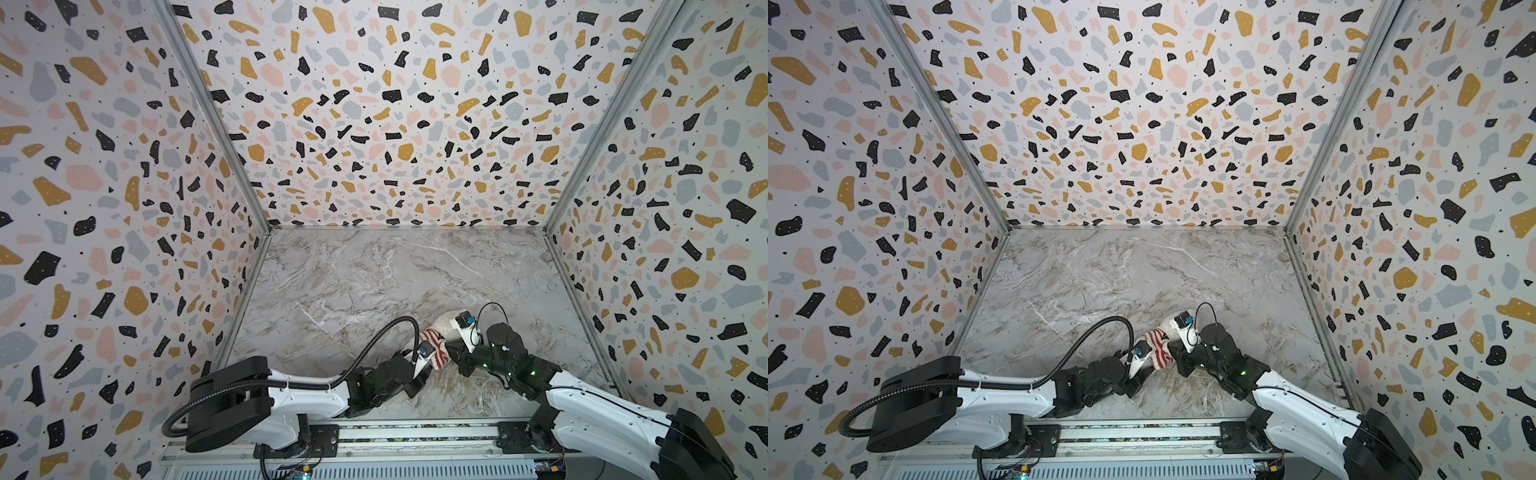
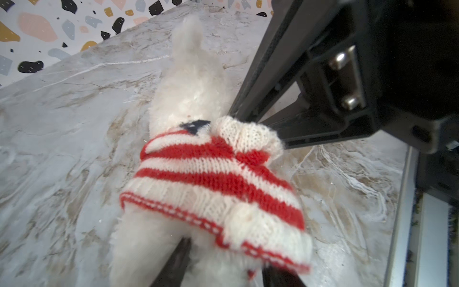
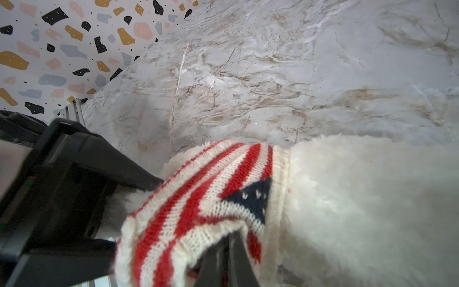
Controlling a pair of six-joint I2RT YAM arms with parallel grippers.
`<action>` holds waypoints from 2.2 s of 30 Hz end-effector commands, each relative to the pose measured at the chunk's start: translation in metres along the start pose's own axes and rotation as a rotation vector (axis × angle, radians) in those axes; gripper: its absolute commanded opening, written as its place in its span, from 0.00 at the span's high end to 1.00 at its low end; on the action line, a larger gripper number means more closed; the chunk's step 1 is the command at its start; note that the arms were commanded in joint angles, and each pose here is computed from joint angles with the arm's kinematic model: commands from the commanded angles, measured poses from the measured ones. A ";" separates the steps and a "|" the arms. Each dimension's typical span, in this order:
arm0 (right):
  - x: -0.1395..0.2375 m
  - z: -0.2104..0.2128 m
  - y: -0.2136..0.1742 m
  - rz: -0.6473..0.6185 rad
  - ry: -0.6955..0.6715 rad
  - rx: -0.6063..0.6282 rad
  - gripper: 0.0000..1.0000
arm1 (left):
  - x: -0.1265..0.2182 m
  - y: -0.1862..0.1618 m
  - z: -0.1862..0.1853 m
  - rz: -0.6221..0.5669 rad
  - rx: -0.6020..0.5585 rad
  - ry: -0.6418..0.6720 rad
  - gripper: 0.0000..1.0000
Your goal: Dress the teddy bear
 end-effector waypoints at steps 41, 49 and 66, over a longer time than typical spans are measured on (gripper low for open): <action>-0.021 -0.005 -0.024 -0.013 -0.001 -0.067 0.89 | 0.015 0.004 0.057 -0.051 0.587 -0.055 0.63; -0.023 -0.008 -0.028 -0.012 -0.005 -0.067 0.89 | -0.002 0.014 0.052 -0.057 0.613 -0.071 0.65; -0.027 -0.013 -0.032 -0.011 -0.011 -0.077 0.88 | -0.009 0.019 0.050 -0.031 0.624 -0.065 0.69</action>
Point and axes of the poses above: each gripper's point midway between its finger pads, its own x axis back along the fingers, its own z axis along the line the jaws close on, y = z × x, the point moved 2 cm from there along x, back along the fingers, and after that the axes turned 5 degrees about -x, right-handed, at the moved point
